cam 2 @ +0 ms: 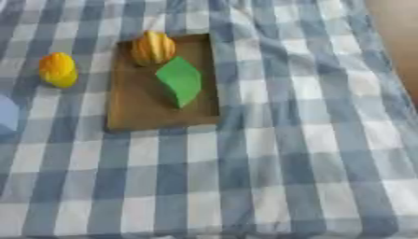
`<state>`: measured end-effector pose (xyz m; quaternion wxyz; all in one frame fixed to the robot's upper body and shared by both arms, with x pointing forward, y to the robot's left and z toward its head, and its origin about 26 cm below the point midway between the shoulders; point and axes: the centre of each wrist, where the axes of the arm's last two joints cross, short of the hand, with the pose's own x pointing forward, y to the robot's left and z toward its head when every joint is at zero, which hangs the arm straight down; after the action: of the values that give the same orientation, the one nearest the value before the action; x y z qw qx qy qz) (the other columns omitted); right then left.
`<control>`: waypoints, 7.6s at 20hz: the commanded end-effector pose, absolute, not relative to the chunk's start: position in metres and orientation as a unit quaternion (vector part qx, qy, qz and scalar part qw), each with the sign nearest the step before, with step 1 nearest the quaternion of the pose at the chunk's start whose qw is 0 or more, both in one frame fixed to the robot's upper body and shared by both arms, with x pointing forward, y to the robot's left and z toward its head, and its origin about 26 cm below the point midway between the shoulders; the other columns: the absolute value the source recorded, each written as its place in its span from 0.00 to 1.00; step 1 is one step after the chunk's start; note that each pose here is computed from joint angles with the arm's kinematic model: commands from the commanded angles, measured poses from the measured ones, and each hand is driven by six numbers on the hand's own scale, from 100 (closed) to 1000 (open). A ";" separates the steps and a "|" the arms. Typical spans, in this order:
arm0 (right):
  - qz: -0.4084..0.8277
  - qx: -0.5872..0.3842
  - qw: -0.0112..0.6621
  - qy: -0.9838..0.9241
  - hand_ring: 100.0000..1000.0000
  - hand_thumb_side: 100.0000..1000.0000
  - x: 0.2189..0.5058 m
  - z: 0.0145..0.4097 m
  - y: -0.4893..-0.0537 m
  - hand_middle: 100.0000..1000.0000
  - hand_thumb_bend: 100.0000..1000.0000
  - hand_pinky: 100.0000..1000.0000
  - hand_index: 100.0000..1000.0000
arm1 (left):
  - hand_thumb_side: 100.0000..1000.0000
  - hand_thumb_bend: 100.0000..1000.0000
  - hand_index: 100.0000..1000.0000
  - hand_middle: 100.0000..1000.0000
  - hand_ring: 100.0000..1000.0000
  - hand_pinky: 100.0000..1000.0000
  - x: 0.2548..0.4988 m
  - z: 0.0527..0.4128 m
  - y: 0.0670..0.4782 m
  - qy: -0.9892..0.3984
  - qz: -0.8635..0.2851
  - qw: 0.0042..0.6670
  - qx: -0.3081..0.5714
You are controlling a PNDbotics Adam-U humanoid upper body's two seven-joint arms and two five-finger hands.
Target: Pick up objects on the table and place them in the box.
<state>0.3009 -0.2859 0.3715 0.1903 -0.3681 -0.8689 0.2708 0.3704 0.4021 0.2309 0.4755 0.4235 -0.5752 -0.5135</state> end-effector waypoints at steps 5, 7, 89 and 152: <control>0.267 -0.385 0.181 -0.864 0.71 0.77 0.300 0.378 -0.292 0.65 0.00 0.80 0.81 | 0.00 0.47 0.94 0.86 0.96 1.00 0.371 0.239 0.403 -0.541 -0.585 0.437 0.417; 0.266 -0.388 0.185 -0.863 0.71 0.77 0.301 0.376 -0.294 0.64 0.00 0.80 0.80 | 0.03 0.46 0.94 0.86 0.96 1.00 0.370 0.253 0.399 -0.544 -0.592 0.419 0.421; 0.249 -0.385 0.210 -0.864 0.71 0.81 0.308 0.359 -0.310 0.64 0.00 0.81 0.81 | 0.30 0.88 1.00 0.90 0.97 1.00 0.344 0.315 0.377 -0.395 -0.664 0.467 0.431; 0.249 -0.357 0.211 -0.875 0.71 0.83 0.314 0.358 -0.303 0.64 0.00 0.81 0.81 | 0.25 0.03 0.68 0.52 0.64 0.71 0.414 0.331 0.211 -0.573 -0.702 0.271 0.325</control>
<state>0.3170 -0.3005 0.3491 0.2235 -0.3500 -0.8751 0.2483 0.4138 0.2090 0.3219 0.2751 0.3114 -0.5803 -0.7005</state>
